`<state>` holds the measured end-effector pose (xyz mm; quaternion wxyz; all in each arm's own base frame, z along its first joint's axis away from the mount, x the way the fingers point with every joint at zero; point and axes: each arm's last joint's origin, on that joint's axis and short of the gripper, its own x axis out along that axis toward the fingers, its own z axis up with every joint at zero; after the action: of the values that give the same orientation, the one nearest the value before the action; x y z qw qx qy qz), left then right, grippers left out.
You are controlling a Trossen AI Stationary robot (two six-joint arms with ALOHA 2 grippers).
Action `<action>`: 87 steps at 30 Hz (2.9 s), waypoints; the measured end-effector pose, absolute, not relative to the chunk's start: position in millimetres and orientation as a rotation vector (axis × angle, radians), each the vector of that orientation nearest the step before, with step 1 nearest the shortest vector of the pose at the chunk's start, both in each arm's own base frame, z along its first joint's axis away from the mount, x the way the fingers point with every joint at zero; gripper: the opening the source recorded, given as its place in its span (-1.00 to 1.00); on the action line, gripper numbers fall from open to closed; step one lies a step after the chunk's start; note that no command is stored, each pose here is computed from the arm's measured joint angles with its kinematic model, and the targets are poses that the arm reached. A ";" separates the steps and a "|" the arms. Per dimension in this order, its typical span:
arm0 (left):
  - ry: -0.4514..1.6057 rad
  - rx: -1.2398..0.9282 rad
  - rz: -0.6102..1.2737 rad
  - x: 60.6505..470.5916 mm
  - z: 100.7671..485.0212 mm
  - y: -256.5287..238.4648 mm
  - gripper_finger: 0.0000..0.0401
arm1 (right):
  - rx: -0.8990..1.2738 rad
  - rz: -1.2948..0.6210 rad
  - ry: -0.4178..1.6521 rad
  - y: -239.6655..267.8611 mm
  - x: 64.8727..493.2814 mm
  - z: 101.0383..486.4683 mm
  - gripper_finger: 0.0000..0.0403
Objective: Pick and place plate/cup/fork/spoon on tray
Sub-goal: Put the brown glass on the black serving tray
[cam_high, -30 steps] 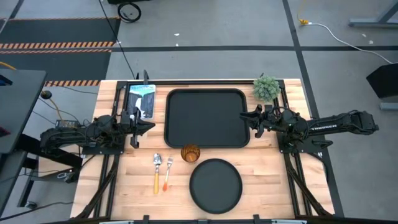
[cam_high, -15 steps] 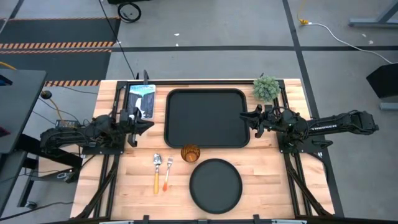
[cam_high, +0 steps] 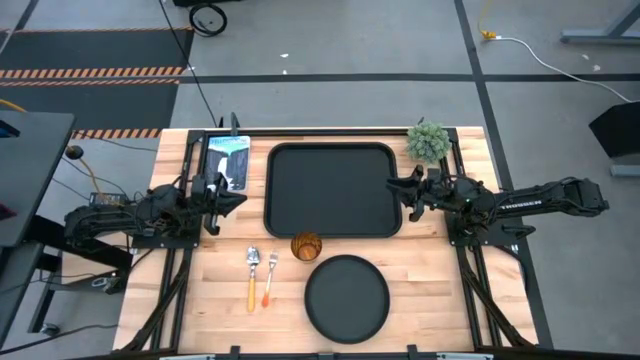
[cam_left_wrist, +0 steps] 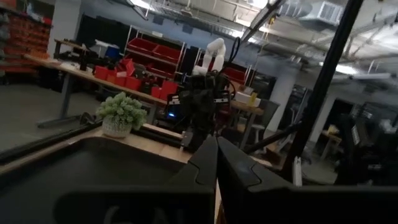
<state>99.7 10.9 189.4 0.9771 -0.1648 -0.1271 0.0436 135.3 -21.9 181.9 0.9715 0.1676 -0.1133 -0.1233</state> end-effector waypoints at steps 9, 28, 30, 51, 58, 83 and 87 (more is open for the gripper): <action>-0.237 -0.372 0.088 106.6 188.5 11.6 -0.94 | 0.362 -0.171 -0.223 -19.7 135.8 182.4 -0.42; 0.068 -0.467 0.086 151.4 192.8 14.3 -0.63 | 0.279 -0.190 -0.012 -17.3 145.3 182.5 -0.42; 0.094 -0.470 0.069 156.3 193.9 14.1 -0.57 | 0.236 -0.182 -0.007 -16.0 145.9 184.2 -0.42; 0.509 -0.465 0.013 222.9 208.8 -20.4 -0.45 | -0.053 -0.219 0.028 22.9 147.7 200.9 -0.42; 0.637 -0.443 0.032 255.4 228.3 -27.6 -0.22 | -0.103 -0.221 0.065 23.9 148.5 202.4 -0.42; 1.082 -0.311 0.176 336.9 241.5 -26.5 -0.08 | -0.072 -0.202 0.131 24.3 147.9 195.3 -0.42; 1.110 -0.312 0.189 336.9 237.5 -23.6 -0.13 | -0.072 -0.202 0.130 24.3 147.9 195.4 -0.42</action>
<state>336.9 -23.6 237.5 0.8342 -0.1474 0.5238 0.0894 147.9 24.3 195.4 0.9922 -0.0358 0.0649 -0.1006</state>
